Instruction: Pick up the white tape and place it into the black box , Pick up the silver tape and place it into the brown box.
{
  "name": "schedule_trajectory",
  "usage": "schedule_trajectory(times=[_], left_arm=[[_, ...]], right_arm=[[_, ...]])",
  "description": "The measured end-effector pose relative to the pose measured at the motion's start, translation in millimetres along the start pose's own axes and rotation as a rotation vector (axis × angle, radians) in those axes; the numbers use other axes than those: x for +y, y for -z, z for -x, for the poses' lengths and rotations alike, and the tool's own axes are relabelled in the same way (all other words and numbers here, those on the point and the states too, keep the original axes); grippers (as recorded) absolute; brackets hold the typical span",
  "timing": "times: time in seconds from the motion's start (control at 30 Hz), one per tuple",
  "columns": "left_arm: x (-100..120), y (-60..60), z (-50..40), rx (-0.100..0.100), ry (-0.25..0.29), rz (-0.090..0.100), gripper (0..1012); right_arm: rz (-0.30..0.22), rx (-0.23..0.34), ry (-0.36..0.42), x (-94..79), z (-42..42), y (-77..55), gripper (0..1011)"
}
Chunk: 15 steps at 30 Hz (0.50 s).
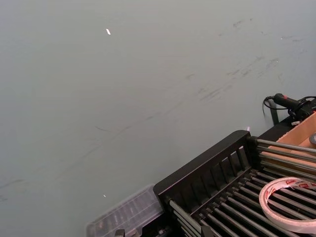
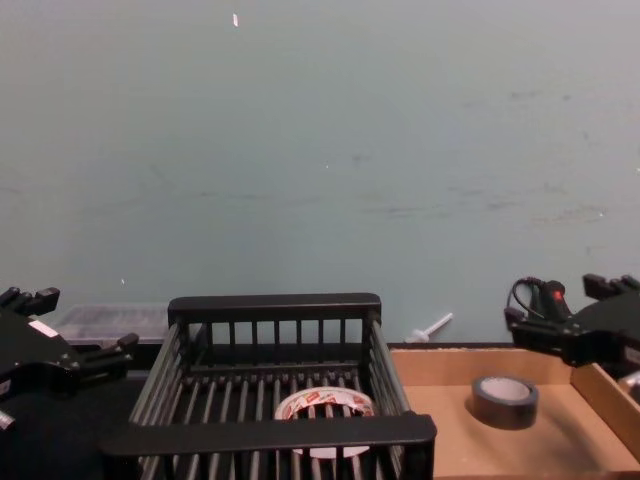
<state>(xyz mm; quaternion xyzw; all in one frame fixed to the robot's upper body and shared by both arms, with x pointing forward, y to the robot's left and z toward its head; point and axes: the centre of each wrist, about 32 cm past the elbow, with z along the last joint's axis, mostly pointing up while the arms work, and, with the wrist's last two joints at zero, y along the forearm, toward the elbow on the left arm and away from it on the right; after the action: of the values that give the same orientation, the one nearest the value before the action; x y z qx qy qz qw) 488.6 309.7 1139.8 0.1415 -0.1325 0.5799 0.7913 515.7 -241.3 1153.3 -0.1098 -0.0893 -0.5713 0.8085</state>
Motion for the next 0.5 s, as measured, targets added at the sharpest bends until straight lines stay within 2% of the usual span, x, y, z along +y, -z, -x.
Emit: schedule_trajectory(times=[0.3,0.5], left_arm=[[0,0.0,0.0,0.0,0.0,0.0,1001],[0,0.0,0.0,0.0,0.0,0.0,1001]], right_arm=[[-0.021,-0.021,0.05,-10.8,13.1,10.4,1003],[-0.008,-0.028,0.049,-12.7,17.3,16.5,1002]])
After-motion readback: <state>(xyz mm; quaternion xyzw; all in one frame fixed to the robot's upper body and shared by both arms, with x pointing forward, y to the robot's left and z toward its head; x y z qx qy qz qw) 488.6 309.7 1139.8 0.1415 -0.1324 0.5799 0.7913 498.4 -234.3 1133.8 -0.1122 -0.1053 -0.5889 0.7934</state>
